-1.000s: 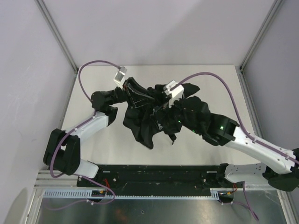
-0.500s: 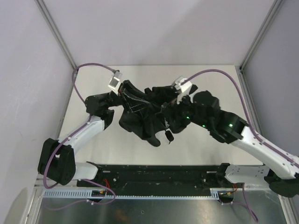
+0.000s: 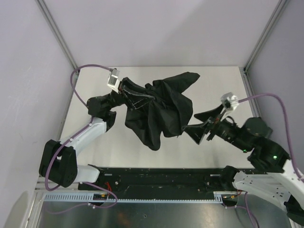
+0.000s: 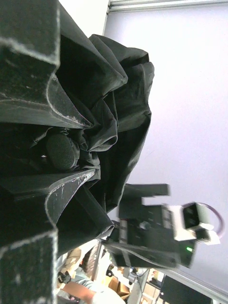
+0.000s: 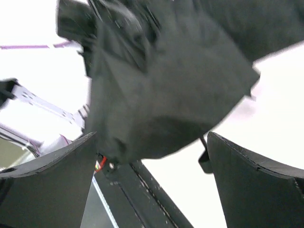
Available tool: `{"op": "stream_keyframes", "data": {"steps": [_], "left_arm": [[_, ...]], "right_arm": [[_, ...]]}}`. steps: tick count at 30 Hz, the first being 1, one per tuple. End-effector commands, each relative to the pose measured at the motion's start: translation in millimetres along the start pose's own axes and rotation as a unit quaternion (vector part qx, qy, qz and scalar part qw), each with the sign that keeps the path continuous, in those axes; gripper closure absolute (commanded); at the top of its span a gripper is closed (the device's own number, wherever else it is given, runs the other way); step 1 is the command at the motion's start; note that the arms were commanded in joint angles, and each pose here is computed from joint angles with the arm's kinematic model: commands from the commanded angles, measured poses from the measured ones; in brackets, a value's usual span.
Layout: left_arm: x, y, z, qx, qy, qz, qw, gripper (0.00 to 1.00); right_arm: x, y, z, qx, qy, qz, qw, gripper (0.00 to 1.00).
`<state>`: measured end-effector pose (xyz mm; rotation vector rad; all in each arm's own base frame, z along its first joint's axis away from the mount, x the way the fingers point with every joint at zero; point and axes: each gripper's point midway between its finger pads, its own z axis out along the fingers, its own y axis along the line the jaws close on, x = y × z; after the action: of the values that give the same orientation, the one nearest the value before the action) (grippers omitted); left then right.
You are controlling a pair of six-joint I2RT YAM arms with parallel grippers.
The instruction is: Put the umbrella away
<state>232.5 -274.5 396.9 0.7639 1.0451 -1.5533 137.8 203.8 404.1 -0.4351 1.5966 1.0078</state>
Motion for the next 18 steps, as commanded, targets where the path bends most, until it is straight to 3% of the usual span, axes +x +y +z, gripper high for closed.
{"op": "stream_keyframes", "data": {"steps": [1, 6, 11, 18], "left_arm": [[-53.1, -36.6, 5.4, 0.046, -0.087, 0.103, 0.990, 1.00], [-62.6, -47.5, 5.0, 0.051, -0.099, 0.090, 0.990, 1.00], [-66.4, -54.3, 3.4, 0.053, -0.107, 0.077, 0.990, 1.00], [-62.2, -57.0, 4.5, 0.059, -0.101, 0.060, 0.991, 1.00]], "right_arm": [[39.8, -5.6, 14.4, -0.031, 0.020, 0.034, 0.999, 0.01], [56.1, -42.0, 25.1, -0.001, 0.025, 0.046, 0.999, 0.03], [62.3, -54.7, 29.2, -0.029, 0.049, 0.059, 0.997, 0.10], [56.0, -21.9, 42.2, -0.152, 0.041, 0.078, 0.984, 0.02]]}}
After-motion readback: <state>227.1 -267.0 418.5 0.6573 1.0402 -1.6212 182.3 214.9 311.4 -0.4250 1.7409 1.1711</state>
